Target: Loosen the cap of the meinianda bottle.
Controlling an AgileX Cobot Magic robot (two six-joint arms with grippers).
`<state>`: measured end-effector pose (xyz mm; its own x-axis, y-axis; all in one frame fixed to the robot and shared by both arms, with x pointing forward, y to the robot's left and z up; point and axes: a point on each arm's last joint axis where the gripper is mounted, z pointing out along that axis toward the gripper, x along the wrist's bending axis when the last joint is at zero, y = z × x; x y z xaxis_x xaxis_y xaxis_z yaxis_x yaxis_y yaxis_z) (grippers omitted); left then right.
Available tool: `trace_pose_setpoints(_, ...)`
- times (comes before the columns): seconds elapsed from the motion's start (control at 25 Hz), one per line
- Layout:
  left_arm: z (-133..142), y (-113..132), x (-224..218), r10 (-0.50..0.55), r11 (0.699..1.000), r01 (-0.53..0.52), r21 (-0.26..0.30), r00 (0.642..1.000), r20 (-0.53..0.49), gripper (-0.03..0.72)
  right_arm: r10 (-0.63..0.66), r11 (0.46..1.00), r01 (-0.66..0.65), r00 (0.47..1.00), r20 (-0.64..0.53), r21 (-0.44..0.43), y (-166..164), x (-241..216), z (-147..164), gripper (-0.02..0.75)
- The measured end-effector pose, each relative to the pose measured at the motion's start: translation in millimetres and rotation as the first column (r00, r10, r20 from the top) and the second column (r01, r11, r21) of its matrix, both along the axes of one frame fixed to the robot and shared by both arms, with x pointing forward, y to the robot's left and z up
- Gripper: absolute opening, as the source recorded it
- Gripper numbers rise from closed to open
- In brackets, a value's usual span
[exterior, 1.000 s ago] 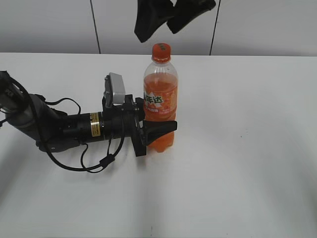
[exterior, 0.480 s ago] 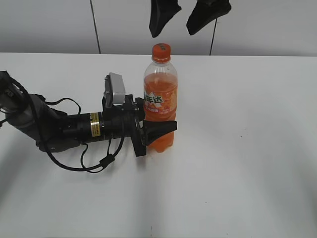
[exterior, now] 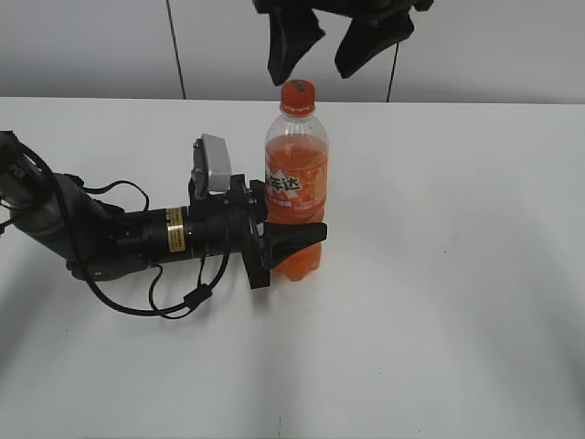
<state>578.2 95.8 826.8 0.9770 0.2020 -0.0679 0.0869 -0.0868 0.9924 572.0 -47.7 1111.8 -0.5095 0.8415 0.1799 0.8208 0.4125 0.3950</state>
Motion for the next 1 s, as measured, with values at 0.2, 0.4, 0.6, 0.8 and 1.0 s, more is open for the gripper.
trace_pose_setpoints(0.2, 0.0, 0.0, 0.0, 0.0, 1.0, 0.0, 0.0, 1.0, 0.0, 0.389, 0.02, 1.0, -0.021, 0.999, -0.038, -0.014, 6.2, 6.1, -17.4, 0.566)
trace_pose_setpoints(0.4, 0.0, 0.0, 0.0, 0.0, 1.0, 0.0, 0.0, 1.0, 0.0, 0.389, 0.034, 0.999, -0.035, 0.999, -0.04, -0.015, 7.2, 6.7, -19.6, 0.536)
trace_pose_setpoints(0.6, 0.0, 0.0, 0.0, 0.0, 1.0, 0.0, 0.0, 1.0, 0.0, 0.389, 0.052, 0.998, -0.053, 0.998, -0.035, -0.018, 7.4, 6.6, -19.6, 0.396)
trace_pose_setpoints(0.8, -0.1, 0.0, 0.0, 0.001, 1.0, -0.001, 0.0, 1.0, 0.0, 0.389, 0.099, 0.995, -0.1, 0.995, -0.019, -0.024, 7.9, 6.4, -19.4, 0.27)
trace_pose_setpoints(1.0, -0.1, 0.0, 0.0, 0.001, 1.0, -0.001, 0.0, 1.0, 0.0, 0.389, 0.251, 0.966, -0.249, 0.967, 0.032, -0.067, 8.0, 6.3, -19.4, 0.27)
